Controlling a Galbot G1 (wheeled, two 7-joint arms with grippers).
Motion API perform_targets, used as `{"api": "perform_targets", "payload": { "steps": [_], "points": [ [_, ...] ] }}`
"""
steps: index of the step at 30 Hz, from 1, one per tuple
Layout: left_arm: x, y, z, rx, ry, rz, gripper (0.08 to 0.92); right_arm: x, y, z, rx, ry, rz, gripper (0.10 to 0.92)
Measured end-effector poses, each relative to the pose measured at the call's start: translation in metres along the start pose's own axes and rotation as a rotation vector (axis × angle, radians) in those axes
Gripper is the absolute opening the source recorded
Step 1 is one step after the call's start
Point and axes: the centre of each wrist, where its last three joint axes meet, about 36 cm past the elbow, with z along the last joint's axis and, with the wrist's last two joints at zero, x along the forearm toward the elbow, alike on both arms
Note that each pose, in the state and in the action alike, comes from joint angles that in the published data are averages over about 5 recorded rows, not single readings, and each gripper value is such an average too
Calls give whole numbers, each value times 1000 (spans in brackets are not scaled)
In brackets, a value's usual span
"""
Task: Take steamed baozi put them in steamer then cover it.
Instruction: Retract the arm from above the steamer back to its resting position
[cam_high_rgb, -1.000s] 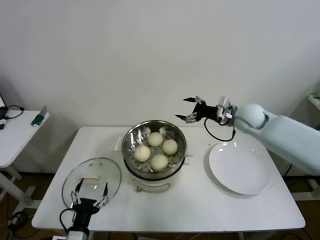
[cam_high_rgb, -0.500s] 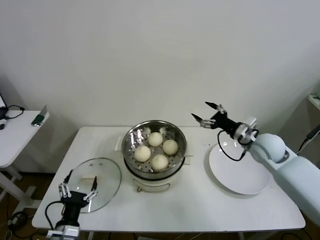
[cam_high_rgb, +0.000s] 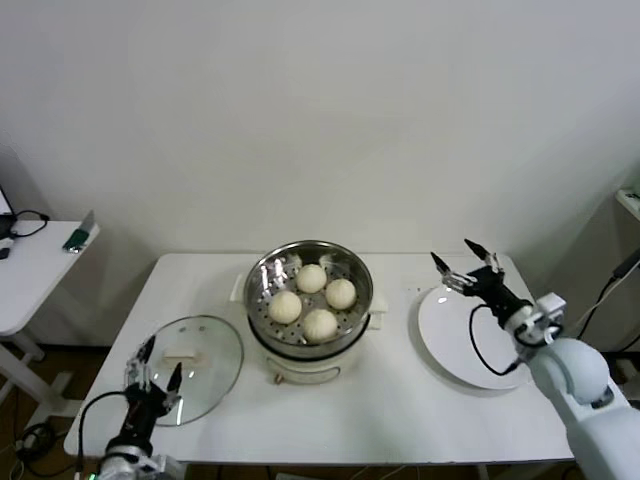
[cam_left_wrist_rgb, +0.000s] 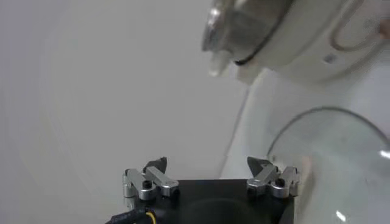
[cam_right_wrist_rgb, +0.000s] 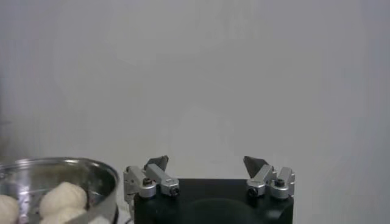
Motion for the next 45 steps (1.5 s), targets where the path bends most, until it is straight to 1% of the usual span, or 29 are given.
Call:
{"api": "perform_targets", "payload": {
  "steps": [9, 18, 28, 39, 42, 45],
  "points": [
    [-24, -31, 17, -194, 5, 14, 823, 40, -1, 28, -44, 30, 130, 823],
    [-54, -54, 41, -297, 11, 22, 823, 61, -4, 46, -49, 56, 202, 823],
    [-83, -68, 57, -351, 12, 13, 823, 73, -1, 64, -52, 83, 233, 823],
    [-109, -70, 55, -356, -1, -15, 823, 81, 4, 76, -45, 101, 244, 823],
    [-114, -71, 54, -353, -5, -14, 801, 82, 4, 78, -43, 102, 245, 823],
    [-116, -73, 54, -349, -9, -11, 732, 82, 6, 80, -41, 103, 247, 823]
  ]
}}
